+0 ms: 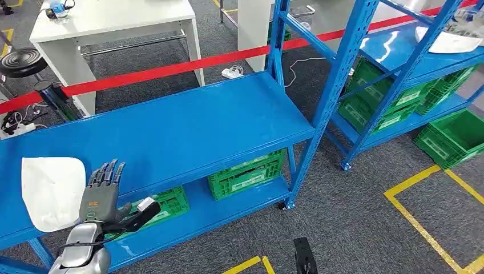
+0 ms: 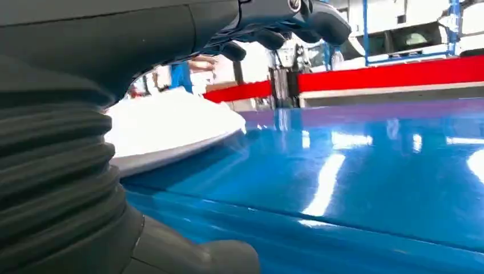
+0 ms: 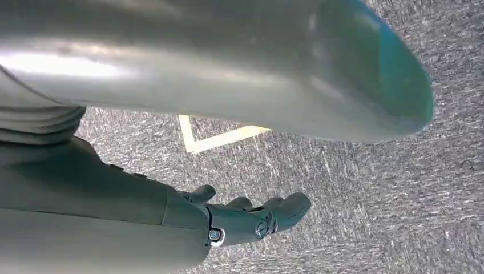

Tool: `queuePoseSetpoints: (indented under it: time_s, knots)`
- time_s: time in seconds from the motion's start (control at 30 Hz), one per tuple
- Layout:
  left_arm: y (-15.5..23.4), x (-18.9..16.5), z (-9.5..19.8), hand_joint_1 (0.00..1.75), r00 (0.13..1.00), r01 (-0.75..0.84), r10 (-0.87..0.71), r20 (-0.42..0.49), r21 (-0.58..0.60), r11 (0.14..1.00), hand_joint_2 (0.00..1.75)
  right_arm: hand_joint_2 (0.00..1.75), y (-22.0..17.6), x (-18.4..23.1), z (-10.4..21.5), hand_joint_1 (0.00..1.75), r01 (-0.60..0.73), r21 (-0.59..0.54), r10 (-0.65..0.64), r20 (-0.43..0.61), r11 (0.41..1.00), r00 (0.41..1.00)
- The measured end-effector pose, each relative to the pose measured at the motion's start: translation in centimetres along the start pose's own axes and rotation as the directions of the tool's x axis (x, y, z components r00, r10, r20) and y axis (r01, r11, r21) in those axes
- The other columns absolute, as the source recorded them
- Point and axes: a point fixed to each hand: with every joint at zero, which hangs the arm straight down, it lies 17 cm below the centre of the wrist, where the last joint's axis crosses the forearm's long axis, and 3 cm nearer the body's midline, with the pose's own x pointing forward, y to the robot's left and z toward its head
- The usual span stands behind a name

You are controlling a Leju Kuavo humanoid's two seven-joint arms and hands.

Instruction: Take the parts from the cabinet and place them on the table.

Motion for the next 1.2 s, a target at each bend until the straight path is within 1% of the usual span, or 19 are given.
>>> queuePoseSetpoints:
  time_s: [0.1, 0.23, 0.8, 0.83, 1.2]
  knots:
    - [0.1, -0.3, -0.1, 0.00, 0.999, 0.051, -0.051, -0.020, -0.002, 0.999, 1.75, 0.00, -0.1, 0.0, 0.0, 0.00, 0.003, -0.002, -0.003, 0.000, 1.000, 1.000]
    - [-0.2, -0.5, -0.2, 0.00, 0.997, 0.066, -0.067, -0.030, -0.024, 0.998, 1.75, 0.00, -0.1, 0.0, 0.0, 0.00, 0.006, -0.004, -0.006, -0.001, 1.000, 1.000]
    - [-0.4, -0.1, 0.3, 0.00, 0.998, 0.057, -0.057, 0.000, -0.023, 0.998, 1.75, 0.00, 0.1, -0.1, 0.0, 0.00, -0.012, 0.005, 0.012, -0.001, 1.000, 1.000]
    - [-0.5, -0.1, 0.3, 0.00, 0.998, 0.057, -0.057, 0.000, -0.023, 0.998, 0.00, 0.00, 0.1, -0.1, 0.0, 0.00, -0.012, 0.005, 0.012, -0.001, 1.000, 1.000]
    - [-1.6, -0.4, 1.0, 0.00, 0.998, 0.059, -0.059, 0.003, -0.068, 0.996, 0.00, 0.00, 0.2, -0.1, 0.0, 0.00, -0.018, 0.013, 0.018, 0.000, 1.000, 1.000]
